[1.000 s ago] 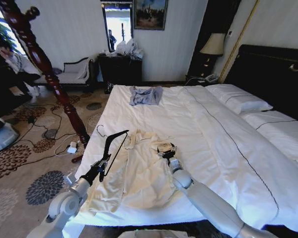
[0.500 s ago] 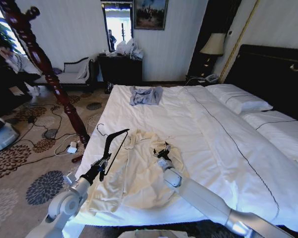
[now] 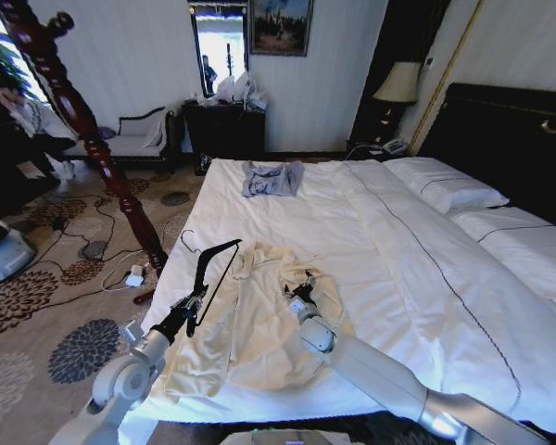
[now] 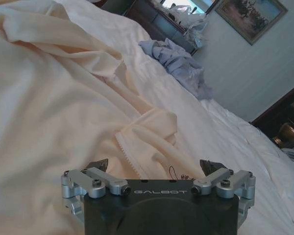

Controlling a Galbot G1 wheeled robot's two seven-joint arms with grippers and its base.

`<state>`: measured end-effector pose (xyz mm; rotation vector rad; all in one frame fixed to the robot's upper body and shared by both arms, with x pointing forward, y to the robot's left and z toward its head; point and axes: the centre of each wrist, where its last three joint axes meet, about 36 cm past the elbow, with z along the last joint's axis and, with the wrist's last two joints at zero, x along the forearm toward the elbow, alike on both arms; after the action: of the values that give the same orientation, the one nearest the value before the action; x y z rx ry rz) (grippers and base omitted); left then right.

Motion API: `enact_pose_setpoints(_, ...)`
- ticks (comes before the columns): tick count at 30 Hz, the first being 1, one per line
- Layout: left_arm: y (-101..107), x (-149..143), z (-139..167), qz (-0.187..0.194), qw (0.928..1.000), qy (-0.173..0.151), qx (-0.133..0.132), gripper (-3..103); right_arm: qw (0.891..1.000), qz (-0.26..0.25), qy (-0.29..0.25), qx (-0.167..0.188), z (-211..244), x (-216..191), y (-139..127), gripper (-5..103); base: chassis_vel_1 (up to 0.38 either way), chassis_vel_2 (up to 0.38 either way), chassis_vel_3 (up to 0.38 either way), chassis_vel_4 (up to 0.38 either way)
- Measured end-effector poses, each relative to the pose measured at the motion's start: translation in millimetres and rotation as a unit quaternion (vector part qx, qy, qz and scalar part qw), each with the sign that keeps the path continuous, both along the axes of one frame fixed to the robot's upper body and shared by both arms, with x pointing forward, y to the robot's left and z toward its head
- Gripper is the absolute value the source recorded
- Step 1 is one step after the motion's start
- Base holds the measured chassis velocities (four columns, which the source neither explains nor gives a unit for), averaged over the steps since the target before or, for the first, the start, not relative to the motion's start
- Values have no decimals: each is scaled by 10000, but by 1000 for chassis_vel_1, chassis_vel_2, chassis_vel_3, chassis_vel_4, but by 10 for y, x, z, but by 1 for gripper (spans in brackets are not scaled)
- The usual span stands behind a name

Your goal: Pick up the clothes from the bed and hang them on the clothes hanger.

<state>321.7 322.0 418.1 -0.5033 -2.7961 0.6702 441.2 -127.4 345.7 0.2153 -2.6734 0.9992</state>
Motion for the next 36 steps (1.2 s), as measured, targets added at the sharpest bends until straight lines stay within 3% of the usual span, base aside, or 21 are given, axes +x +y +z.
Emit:
enact_pose_setpoints(5,-45,-39,-1,-36,10000,4,-3,18,9997,-217,130,-69,-55,107,8,101,0,0,0,0)
enact_pose_setpoints(8,-56,-61,-1,-35,10000,3,-4,18,9994,-300,164,-71,-44,152,9,87,0,0,0,0)
enact_pose_setpoints(10,-57,-66,2,-33,10000,0,-5,18,9994,-308,164,-83,-47,156,7,87,0,0,0,0)
enact_pose_setpoints(11,-59,-72,6,-32,10000,-4,-8,18,9993,-317,127,-125,-57,166,2,77,0,0,0,0)
enact_pose_setpoints(12,-61,-77,6,-31,10000,-4,-10,18,9993,-321,58,-164,-69,180,-5,77,0,0,0,0)
enact_pose_setpoints(19,-73,-120,-9,-41,10000,11,29,18,9977,-158,-554,-348,-171,267,-64,49,0,0,0,0)
enact_pose_setpoints(26,-92,-137,6,-60,10000,-4,24,18,9976,-173,-549,-374,-216,301,-123,27,0,0,0,0)
enact_pose_setpoints(27,-113,-148,25,-77,10000,-27,-2,18,9980,-145,-589,-181,-229,346,-170,10,0,0,0,0)
enact_pose_setpoints(28,-121,-151,32,-83,10000,-37,-14,18,9980,-145,-618,-78,-224,373,-187,5,0,0,0,0)
enact_pose_setpoints(36,-148,-142,76,-101,9999,-122,-58,18,9950,-405,-532,742,-96,595,-384,1,0,0,0,0)
